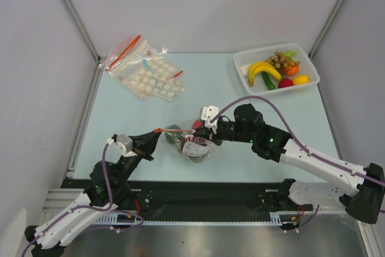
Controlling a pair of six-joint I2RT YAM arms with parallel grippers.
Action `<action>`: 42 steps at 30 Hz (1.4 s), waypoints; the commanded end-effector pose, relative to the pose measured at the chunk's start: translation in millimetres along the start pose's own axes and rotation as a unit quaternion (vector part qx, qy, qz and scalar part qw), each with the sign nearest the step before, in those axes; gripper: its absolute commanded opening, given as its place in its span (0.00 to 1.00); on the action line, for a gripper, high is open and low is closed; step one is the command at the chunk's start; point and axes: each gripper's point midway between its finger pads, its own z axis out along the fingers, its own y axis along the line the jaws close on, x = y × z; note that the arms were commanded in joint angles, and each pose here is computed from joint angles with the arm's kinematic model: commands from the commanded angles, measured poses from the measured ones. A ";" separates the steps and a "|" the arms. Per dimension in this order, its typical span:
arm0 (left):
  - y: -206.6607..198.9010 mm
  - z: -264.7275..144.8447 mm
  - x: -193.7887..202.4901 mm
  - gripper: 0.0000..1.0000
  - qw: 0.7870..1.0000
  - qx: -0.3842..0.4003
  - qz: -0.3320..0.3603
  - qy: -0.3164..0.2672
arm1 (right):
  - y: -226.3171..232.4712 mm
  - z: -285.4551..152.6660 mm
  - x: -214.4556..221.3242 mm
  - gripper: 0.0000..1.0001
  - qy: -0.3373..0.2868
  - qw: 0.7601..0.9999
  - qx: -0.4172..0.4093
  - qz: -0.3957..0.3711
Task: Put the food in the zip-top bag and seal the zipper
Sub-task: Zip the zipper food storage bag at the center of the board.
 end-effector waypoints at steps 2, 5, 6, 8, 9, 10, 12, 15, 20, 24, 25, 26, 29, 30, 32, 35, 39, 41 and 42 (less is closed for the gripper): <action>33.5 -9.9 -53.8 0.00 0.992 -0.091 -0.019 -0.088 | -19.7 -25.2 -9.1 0.00 0.015 0.999 0.051 0.011; 32.8 -8.4 -51.3 0.00 0.992 -0.090 -0.017 -0.082 | -24.0 -32.9 -5.5 0.00 0.030 0.997 0.061 0.019; 30.4 -7.1 -52.4 0.02 0.993 -0.083 -0.014 -0.084 | -23.2 -32.7 -5.2 0.00 0.029 0.998 0.058 0.018; 22.7 -3.1 -52.4 0.20 0.995 -0.063 -0.007 -0.081 | -16.9 -30.5 -8.4 0.00 0.020 0.999 0.036 0.014; 12.3 2.0 -51.2 0.28 0.997 -0.034 0.004 -0.076 | -15.0 -29.6 -8.8 0.00 0.020 0.999 0.029 0.012; 5.8 5.6 -49.0 0.40 0.997 -0.017 0.010 -0.070 | -12.0 -28.3 -8.7 0.00 0.021 1.000 0.019 0.013; -9.8 14.7 -43.5 0.46 0.998 0.024 0.031 -0.048 | -12.7 -25.7 -4.8 0.00 0.036 0.999 0.016 0.017; -23.4 22.7 -41.6 0.54 0.997 0.059 0.044 -0.032 | -16.0 -25.4 2.2 0.00 0.069 0.997 0.021 0.026; -60.6 29.6 -30.7 0.58 0.985 0.162 0.066 -0.003 | -10.1 -27.9 5.4 0.00 0.092 0.995 0.002 0.034; -84.0 32.5 -25.4 0.58 0.972 0.223 0.073 0.015 | -4.2 -31.1 4.0 0.00 0.086 0.996 -0.012 0.026; -87.4 32.2 -23.2 0.59 0.970 0.233 0.074 0.019 | -2.4 -32.4 4.5 0.00 0.086 0.996 -0.014 0.025; -91.8 32.3 -19.0 0.59 0.966 0.245 0.074 0.026 | -2.2 -32.8 3.8 0.00 0.084 0.996 -0.016 0.020; -95.2 35.6 -19.4 0.60 0.963 0.251 0.090 0.034 | 3.7 -34.4 3.6 0.00 0.080 0.996 -0.031 0.015; -98.4 34.4 -16.6 0.60 0.961 0.258 0.092 0.042 | 4.6 -35.1 4.9 0.00 0.081 0.996 -0.034 0.012; -101.2 34.1 -14.9 0.59 0.958 0.264 0.104 0.047 | 9.5 -35.1 5.3 0.00 0.082 0.995 -0.049 0.010; -109.2 33.5 -10.0 0.60 0.951 0.283 0.112 0.058 | 16.9 -36.0 4.7 0.00 0.079 0.994 -0.070 0.009; -118.5 35.7 0.6 0.60 0.941 0.306 0.114 0.086 | 25.2 -35.9 6.0 0.00 0.080 0.992 -0.095 0.008; -124.2 36.6 6.6 0.60 0.936 0.320 0.111 0.100 | 26.0 -34.8 7.1 0.00 0.083 0.992 -0.097 0.011; -126.2 36.6 9.3 0.59 0.934 0.324 0.110 0.105 | 25.5 -34.4 7.7 0.00 0.084 0.992 -0.096 0.011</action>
